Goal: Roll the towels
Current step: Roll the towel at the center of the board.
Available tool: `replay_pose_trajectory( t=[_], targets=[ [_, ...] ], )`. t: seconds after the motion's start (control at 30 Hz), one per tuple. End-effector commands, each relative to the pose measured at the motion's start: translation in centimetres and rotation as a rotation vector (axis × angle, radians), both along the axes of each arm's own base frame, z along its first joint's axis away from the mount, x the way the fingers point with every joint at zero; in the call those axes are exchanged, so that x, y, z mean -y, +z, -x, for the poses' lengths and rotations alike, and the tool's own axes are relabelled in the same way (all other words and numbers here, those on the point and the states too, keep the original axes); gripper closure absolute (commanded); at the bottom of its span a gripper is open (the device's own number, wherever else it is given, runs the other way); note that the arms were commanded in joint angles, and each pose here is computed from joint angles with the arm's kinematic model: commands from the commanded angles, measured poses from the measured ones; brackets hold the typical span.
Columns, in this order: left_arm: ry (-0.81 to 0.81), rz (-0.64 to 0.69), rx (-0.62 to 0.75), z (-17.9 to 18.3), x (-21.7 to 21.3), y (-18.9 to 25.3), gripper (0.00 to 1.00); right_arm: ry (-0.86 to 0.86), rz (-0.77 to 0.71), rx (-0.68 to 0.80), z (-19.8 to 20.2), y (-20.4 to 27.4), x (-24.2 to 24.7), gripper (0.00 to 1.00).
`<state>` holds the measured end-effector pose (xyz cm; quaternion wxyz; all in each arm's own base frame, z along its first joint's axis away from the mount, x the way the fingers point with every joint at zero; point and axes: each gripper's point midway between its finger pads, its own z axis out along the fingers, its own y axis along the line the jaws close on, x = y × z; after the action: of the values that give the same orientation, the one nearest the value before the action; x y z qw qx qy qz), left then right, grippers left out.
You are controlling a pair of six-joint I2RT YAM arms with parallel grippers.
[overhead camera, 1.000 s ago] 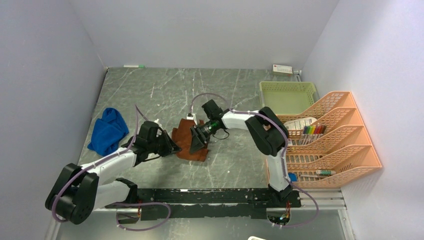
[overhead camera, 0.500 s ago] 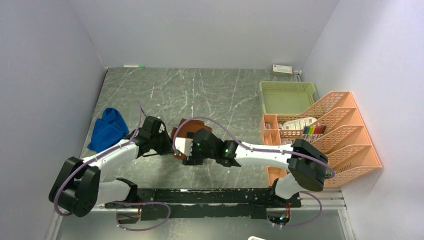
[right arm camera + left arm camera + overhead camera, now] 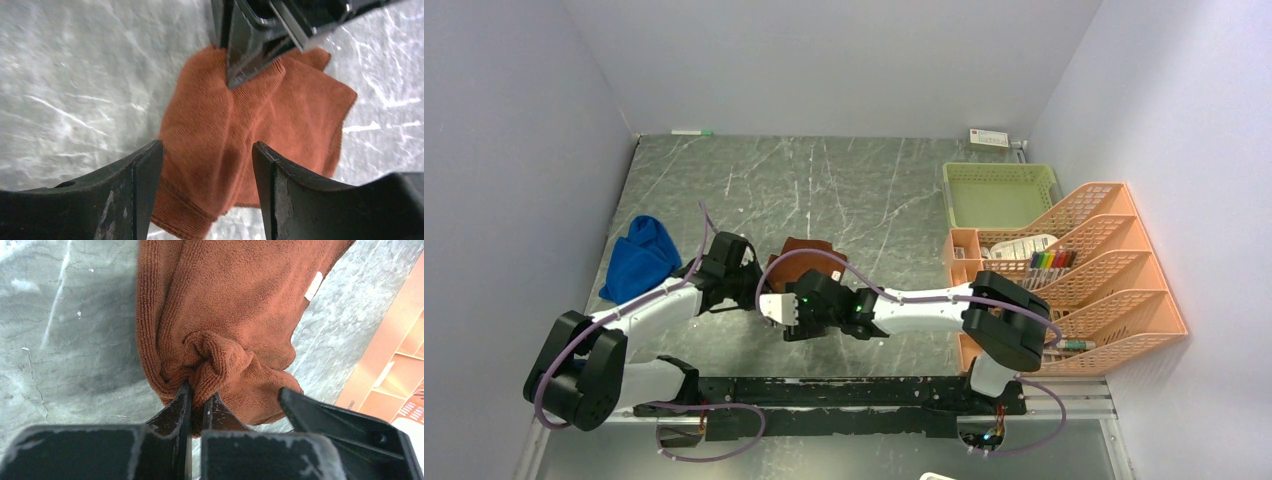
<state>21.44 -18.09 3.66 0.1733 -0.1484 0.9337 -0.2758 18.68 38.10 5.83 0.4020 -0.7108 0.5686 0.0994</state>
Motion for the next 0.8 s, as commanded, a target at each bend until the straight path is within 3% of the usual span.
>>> replay_pose_trajectory(
  t=[0.0,0.2,0.6,0.63,0.67,0.73,0.77],
  targets=[
    [-0.001,-0.005,-0.032,0.7,-0.4,-0.6,0.93,0.062,-0.08,-0.12,1.9,0.6,-2.7,0.36],
    [0.018,-0.037,-0.023,0.2,-1.0,-0.6,0.93,0.064,-0.14,-0.226,3.3,1.4,-3.9,0.36],
    [0.02,-0.03,-0.018,0.2,-1.2,0.0,0.93,-0.115,-0.029,-0.156,0.0,-3.3,-2.3,0.38],
    [0.021,-0.028,-0.016,0.2,-1.3,0.0,0.93,-0.128,-0.03,-0.157,-0.2,-3.4,-2.2,0.41],
    [0.022,-0.026,-0.016,0.2,-1.3,0.1,0.93,-0.135,-0.029,-0.16,-0.4,-3.6,-2.2,0.52],
    [0.022,-0.022,-0.016,0.2,-1.4,0.2,0.93,-0.146,-0.017,-0.2,-0.6,-4.1,-2.1,0.98],
    [0.02,-0.017,-0.014,0.2,-1.3,0.4,0.93,-0.154,0.003,-0.23,-0.8,-4.7,-1.7,1.0]
  ],
)
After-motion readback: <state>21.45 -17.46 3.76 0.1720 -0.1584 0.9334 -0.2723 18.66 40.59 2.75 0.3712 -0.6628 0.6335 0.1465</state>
